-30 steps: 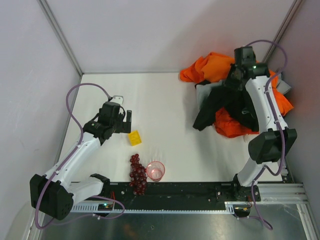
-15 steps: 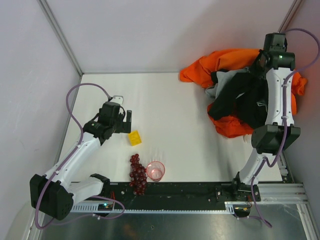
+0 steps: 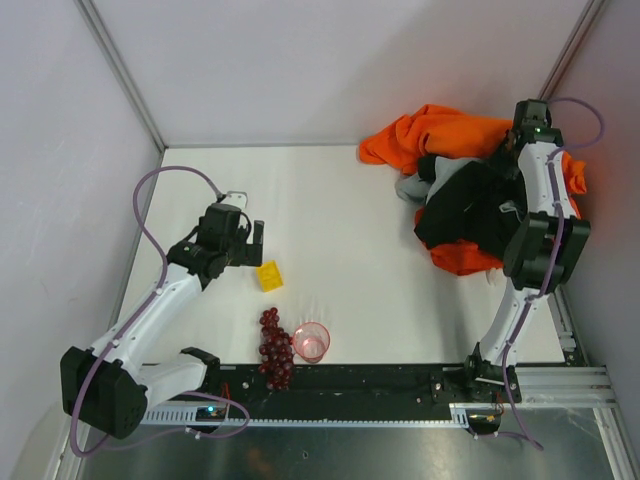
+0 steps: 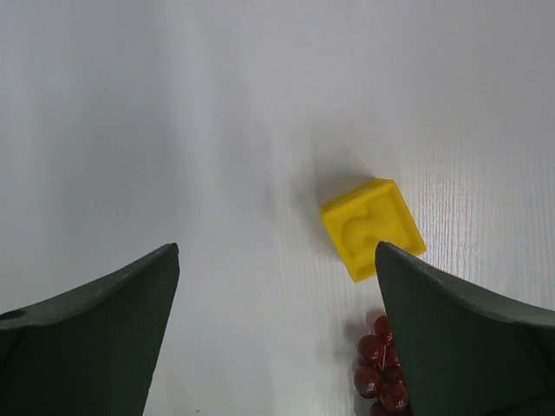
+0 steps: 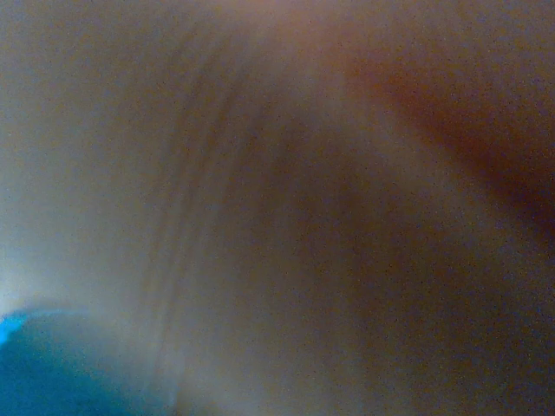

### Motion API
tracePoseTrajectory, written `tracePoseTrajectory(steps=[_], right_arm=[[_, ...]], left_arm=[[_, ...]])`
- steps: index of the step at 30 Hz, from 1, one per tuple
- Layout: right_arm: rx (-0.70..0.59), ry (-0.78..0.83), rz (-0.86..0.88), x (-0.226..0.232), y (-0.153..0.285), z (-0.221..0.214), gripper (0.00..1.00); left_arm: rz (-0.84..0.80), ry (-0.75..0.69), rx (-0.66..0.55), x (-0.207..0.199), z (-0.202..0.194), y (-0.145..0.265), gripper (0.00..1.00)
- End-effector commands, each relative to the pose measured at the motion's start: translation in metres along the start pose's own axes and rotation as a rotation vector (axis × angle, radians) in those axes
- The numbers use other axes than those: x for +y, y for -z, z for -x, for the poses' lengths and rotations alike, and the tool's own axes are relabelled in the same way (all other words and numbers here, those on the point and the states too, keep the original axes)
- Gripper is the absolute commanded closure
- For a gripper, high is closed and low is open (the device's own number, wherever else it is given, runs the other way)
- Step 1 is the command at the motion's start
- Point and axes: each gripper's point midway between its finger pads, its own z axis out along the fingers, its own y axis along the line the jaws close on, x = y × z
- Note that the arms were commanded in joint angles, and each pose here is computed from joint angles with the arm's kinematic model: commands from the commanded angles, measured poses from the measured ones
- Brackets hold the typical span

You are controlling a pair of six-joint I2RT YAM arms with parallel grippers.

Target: Pick out a specific cloth from the pile

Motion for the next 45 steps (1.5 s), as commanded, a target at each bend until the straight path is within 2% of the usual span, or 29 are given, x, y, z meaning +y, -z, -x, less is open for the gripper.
tracePoseTrajectory(steps=[1, 3, 7, 13, 17, 19, 23, 26, 37, 45], right_arm=[[0.253, -0.009, -0.093, -0.038, -0.089, -0.073, 1.0], [0.331, -0.004, -0.111, -0.045, -0.103, -0.097, 1.0], [0.407, 0.008, -0.106, -0.051, -0.116, -0.124, 1.0], [0.375, 0.027, -0.079, -0.046, -0.096, -0.111, 0.95], [0.264, 0.034, -0.025, -0.032, -0.054, -0.073, 0.54], [0.199, 0.039, 0.003, -0.025, -0.029, -0.054, 0.37], [0.098, 0.046, 0.049, -0.014, 0.021, -0.023, 0.12], [0.051, 0.047, 0.084, -0.007, 0.054, -0.01, 0.03], [-0.069, 0.037, 0.162, -0.007, 0.159, -0.005, 0.01], [-0.129, -0.003, 0.136, -0.04, 0.201, -0.051, 0.01]], left_arm=[[-0.013, 0.001, -0.015, -0.004, 0.003, -0.002, 0.0], [-0.014, 0.001, -0.014, -0.004, 0.003, -0.002, 0.0], [-0.015, 0.0, -0.011, -0.005, 0.003, -0.003, 0.0], [-0.018, 0.0, -0.013, -0.005, 0.003, -0.002, 0.0], [-0.022, 0.002, -0.019, -0.005, 0.005, -0.001, 0.0], [-0.025, 0.004, -0.022, -0.006, 0.005, 0.0, 0.0], [-0.03, 0.005, -0.026, -0.006, 0.006, 0.001, 0.0], [-0.032, 0.006, -0.032, -0.006, 0.007, 0.003, 0.0], [-0.038, 0.01, -0.042, -0.007, 0.008, 0.005, 0.0], [-0.047, 0.012, -0.049, -0.008, 0.009, 0.006, 0.0]])
